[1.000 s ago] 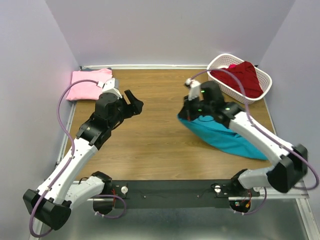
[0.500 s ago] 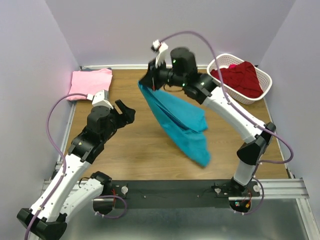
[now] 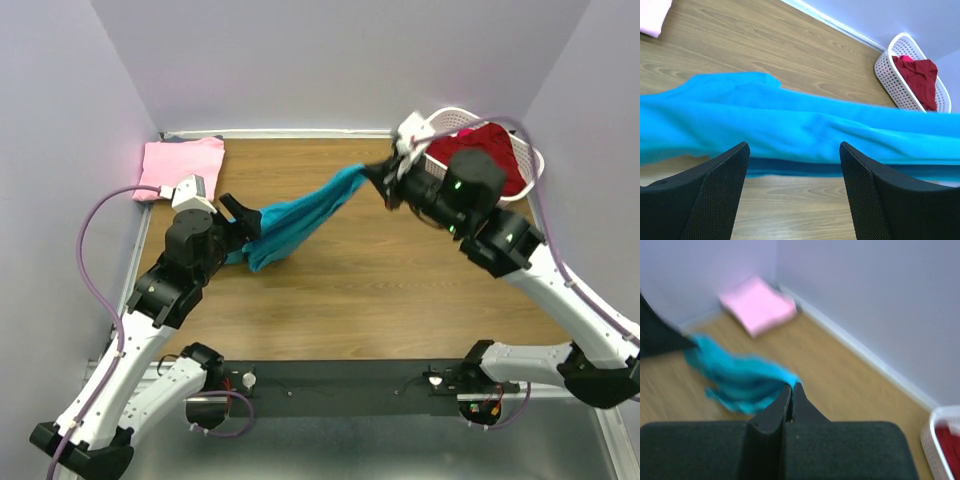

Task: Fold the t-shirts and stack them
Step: Flatten the tshirt out

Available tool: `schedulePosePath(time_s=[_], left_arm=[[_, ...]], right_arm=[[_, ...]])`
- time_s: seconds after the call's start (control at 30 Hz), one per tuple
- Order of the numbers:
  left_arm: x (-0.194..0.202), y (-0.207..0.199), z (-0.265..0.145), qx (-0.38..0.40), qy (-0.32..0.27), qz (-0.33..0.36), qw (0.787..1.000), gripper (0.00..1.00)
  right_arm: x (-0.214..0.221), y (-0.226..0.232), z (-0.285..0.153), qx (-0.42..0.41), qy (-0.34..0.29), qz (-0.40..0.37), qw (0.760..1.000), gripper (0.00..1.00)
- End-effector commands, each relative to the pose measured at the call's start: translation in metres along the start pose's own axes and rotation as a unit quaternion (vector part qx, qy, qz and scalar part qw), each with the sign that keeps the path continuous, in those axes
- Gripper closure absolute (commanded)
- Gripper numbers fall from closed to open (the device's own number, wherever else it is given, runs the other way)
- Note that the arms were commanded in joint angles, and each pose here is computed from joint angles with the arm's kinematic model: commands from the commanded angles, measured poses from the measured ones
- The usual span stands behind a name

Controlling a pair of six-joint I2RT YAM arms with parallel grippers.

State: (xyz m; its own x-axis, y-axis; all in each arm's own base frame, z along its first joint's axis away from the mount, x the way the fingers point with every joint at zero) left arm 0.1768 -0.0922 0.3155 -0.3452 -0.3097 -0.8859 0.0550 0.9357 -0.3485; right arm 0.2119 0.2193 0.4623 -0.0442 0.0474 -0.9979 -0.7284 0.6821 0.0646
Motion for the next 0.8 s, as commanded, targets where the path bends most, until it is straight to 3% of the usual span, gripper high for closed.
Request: schedulePosePath(time_s=[0.0, 0.03, 0.13, 0.27, 0.47, 0.77], left_arm=[[0.014, 0.009, 0.002, -0.029, 0.011, -0.006, 1.000, 0.20], [0.020, 0.012, 0.004, -0.037, 0.018, -0.012, 0.999, 0.20], [0.034, 0.018, 0.008, -0.057, 0.031, -0.031, 0.997, 0.20], [0.052, 0.023, 0.020, -0.082, 0.058, -0.047, 0.994, 0.21], [0.074, 0.042, 0.051, -0.145, 0.092, -0.046, 0.984, 0.21], [0.119, 0.082, 0.078, -0.214, 0.169, -0.093, 0.958, 0.21]], right_arm=[[0.102, -0.031, -0.031, 0.119, 0.127, -0.066, 0.983, 0.99], [0.142, -0.037, -0.040, 0.150, 0.172, -0.059, 0.972, 0.99], [0.187, -0.043, -0.068, 0.206, 0.198, -0.017, 0.958, 0.99], [0.215, -0.046, -0.094, 0.268, 0.181, 0.054, 0.945, 0.99], [0.225, -0.057, -0.099, 0.344, 0.172, 0.069, 0.920, 0.99], [0.234, -0.070, -0.073, 0.358, 0.214, 0.094, 0.904, 0.99]])
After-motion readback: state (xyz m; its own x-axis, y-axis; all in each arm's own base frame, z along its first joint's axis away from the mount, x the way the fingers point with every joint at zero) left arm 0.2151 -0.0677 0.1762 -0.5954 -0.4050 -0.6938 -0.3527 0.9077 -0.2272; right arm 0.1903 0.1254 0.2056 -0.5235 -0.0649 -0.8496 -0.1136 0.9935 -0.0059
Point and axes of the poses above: each gripper's point midway between its finger pads, its own z axis out along the fingers, its own y axis along the line the jaws close on, x = y × z, the point moved 9 cm from there along -z, back along the fingers, and after that the axes turned 12 degrees about z, right-handed, at the moved point
